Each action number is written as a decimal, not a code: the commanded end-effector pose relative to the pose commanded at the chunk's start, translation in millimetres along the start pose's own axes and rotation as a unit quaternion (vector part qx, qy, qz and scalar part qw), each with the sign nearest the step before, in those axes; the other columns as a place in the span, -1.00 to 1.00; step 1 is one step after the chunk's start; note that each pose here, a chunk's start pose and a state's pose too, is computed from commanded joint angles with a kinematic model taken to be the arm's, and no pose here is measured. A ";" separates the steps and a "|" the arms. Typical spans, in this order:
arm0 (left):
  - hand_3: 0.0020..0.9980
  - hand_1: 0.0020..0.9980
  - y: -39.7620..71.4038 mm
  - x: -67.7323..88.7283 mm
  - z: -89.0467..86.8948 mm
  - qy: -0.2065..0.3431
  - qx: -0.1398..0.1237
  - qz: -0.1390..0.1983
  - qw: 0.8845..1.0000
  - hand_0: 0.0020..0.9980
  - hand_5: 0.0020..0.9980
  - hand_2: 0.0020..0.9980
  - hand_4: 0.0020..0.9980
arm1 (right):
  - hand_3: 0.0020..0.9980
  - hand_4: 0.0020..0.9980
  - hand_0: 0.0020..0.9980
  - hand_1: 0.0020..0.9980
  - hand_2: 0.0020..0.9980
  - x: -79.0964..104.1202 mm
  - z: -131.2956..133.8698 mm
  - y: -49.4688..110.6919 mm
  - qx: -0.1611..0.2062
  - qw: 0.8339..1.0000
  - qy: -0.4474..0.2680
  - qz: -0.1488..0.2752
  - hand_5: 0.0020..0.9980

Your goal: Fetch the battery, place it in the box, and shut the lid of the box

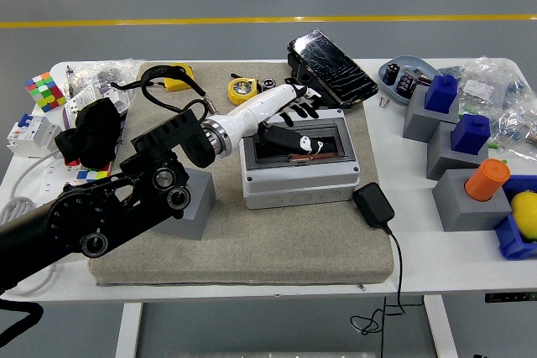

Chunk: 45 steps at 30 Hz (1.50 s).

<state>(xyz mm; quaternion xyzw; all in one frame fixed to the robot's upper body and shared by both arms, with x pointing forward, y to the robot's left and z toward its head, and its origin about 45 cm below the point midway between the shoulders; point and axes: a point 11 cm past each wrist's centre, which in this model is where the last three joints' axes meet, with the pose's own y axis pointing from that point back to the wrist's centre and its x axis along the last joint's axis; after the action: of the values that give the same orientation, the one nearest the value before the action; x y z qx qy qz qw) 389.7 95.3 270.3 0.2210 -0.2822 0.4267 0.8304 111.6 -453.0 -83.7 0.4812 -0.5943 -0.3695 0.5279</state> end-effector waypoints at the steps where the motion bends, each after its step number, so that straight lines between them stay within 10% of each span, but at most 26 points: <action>1: 0.53 0.40 1.4 3.4 0.2 0.005 -0.004 0.008 1.000 0.00 -0.13 0.39 1.00 | 0.07 0.83 0.35 0.35 0.37 0.1 0.0 0.0 0.000 1.000 0.000 0.000 -0.07; 9: 0.45 0.35 38.9 57.9 -26.2 0.122 -0.049 0.153 0.979 -0.02 -0.19 0.34 1.00 | 0.07 0.83 0.35 0.35 0.37 3.9 -3.6 0.5 0.003 1.000 -0.007 0.004 -0.07; 22: 0.26 0.25 127.6 126.4 -101.3 0.303 -0.059 0.350 0.884 -0.09 -0.26 0.21 1.00 | 0.07 0.83 0.34 0.34 0.37 10.1 -9.4 1.3 0.009 1.000 -0.017 0.012 -0.07; 37: 0.25 0.21 172.2 154.4 -135.0 0.314 -0.033 0.426 0.848 -0.12 -0.27 0.19 1.00 | 0.06 0.83 0.34 0.34 0.37 11.7 -15.6 2.0 0.015 1.000 -0.021 0.015 -0.06; 45: 0.23 0.13 178.0 151.9 -142.3 0.311 -0.019 0.423 0.851 -0.20 -0.30 0.13 1.00 | 0.06 0.82 0.34 0.34 0.37 9.5 -14.8 1.6 0.014 1.000 -0.021 0.013 -0.06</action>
<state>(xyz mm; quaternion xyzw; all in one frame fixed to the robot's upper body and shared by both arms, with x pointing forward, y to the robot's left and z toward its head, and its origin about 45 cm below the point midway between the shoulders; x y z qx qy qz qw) 353.6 366.3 286.8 -0.0802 -0.0832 0.7773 0.6184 126.1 -460.7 -77.1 0.4725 -0.6166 -0.3643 0.5137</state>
